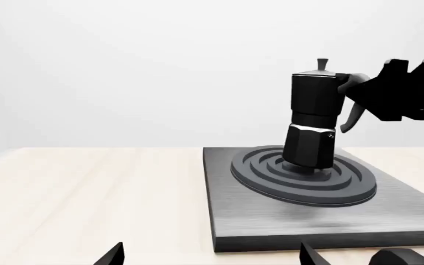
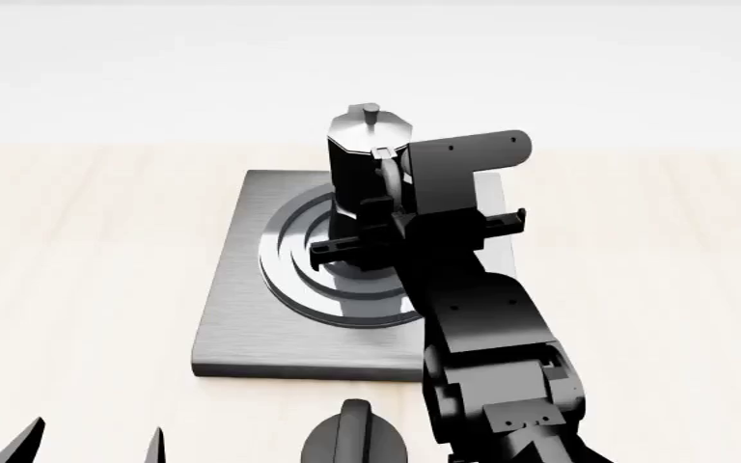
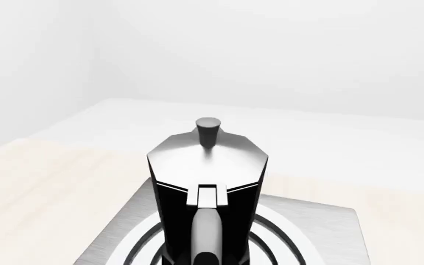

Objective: Put the moka pot on the stove.

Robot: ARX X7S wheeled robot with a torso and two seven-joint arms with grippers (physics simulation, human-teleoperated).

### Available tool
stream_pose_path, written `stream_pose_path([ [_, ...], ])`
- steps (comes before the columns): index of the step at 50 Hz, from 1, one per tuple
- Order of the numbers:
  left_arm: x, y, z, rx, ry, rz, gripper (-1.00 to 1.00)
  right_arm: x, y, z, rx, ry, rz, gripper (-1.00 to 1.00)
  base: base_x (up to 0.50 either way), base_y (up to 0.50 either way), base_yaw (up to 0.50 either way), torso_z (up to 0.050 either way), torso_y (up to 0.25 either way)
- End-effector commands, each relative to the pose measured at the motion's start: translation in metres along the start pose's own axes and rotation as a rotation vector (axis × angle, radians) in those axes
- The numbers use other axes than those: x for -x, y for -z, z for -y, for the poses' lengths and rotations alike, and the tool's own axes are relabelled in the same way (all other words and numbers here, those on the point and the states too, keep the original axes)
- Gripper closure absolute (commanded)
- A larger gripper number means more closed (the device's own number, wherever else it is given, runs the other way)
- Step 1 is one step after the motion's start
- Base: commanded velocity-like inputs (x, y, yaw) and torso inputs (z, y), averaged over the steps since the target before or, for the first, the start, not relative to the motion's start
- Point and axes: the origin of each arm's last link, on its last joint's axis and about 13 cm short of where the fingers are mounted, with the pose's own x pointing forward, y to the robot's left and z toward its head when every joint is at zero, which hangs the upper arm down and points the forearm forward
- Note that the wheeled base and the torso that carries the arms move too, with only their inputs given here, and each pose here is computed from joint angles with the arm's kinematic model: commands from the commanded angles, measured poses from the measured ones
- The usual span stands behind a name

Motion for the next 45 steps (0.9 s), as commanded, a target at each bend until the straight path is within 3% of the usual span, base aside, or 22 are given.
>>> stream_pose_path([
  [1, 0.0002, 0.0000, 0.0003, -0.001, 0.001, -0.001, -1.00, -0.0008, -0.0025, -0.0005, 0.009, 0.002, 0.010, 1.00, 0.00, 0.00, 0.00, 0.000, 0.000],
  [45, 0.0021, 0.0013, 0.0004, 0.004, 0.001, -0.003, -1.00, 0.0009, 0.0061, -0.0027, -0.010, -0.002, -0.011, 1.00, 0.00, 0.00, 0.00, 0.000, 0.001],
])
